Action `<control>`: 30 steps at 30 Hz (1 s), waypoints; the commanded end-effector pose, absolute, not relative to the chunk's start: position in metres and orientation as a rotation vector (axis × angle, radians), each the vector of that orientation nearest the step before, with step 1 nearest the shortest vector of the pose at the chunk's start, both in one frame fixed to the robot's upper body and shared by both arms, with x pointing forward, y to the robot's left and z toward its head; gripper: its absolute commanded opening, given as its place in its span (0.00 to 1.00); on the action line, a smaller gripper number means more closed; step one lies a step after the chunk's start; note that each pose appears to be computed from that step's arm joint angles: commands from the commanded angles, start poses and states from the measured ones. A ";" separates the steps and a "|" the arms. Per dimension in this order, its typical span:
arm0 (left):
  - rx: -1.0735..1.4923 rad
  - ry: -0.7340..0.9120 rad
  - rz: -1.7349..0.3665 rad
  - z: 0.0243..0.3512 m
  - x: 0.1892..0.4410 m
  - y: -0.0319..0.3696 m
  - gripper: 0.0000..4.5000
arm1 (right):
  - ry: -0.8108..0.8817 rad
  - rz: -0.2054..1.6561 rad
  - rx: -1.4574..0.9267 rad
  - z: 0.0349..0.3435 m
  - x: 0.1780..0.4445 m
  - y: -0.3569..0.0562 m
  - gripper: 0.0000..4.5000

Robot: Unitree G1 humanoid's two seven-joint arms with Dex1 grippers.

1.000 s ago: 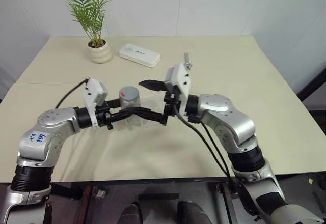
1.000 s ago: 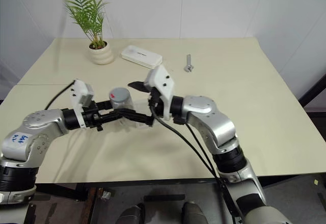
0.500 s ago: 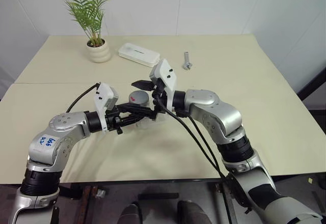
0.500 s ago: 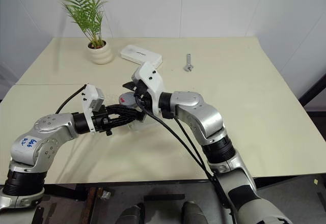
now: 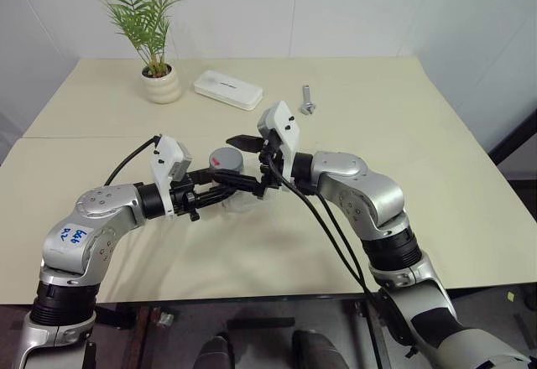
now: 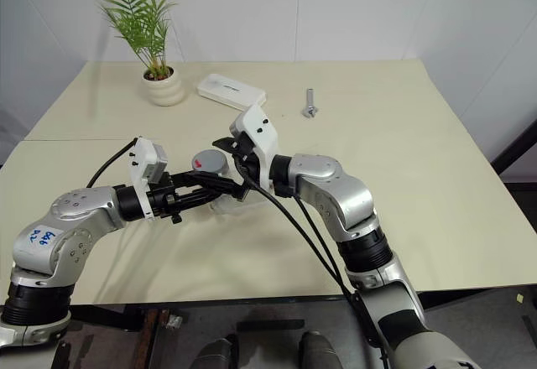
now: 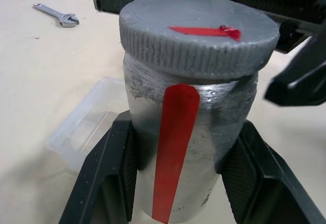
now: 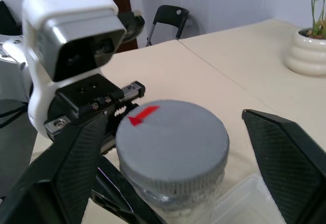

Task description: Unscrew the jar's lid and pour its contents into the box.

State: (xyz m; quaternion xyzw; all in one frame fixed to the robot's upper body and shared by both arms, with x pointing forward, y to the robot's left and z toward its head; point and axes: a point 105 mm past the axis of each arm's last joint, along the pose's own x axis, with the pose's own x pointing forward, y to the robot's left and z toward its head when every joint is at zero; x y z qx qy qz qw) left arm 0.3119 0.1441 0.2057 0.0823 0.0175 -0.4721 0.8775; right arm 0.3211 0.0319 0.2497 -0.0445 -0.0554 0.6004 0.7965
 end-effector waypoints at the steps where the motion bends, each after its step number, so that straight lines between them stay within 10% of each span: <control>1: 0.198 -0.018 -0.989 0.221 0.308 0.146 0.41 | -0.188 1.307 -0.065 0.264 0.313 0.032 0.72; 4: 0.201 -0.014 -0.992 0.220 0.308 0.147 0.41 | -0.198 1.312 -0.043 0.268 0.311 0.033 0.57; 11: 0.205 -0.054 -1.064 0.229 0.304 0.141 0.41 | -0.212 1.387 -0.054 0.269 0.306 0.032 0.57; 20: 0.307 -0.170 -1.488 0.248 0.289 0.124 0.41 | -0.166 1.911 -0.342 0.282 0.277 -0.006 0.57; 30: 0.308 -0.178 -1.520 0.242 0.286 0.119 0.41 | -0.184 1.869 -0.321 0.295 0.288 -0.010 0.64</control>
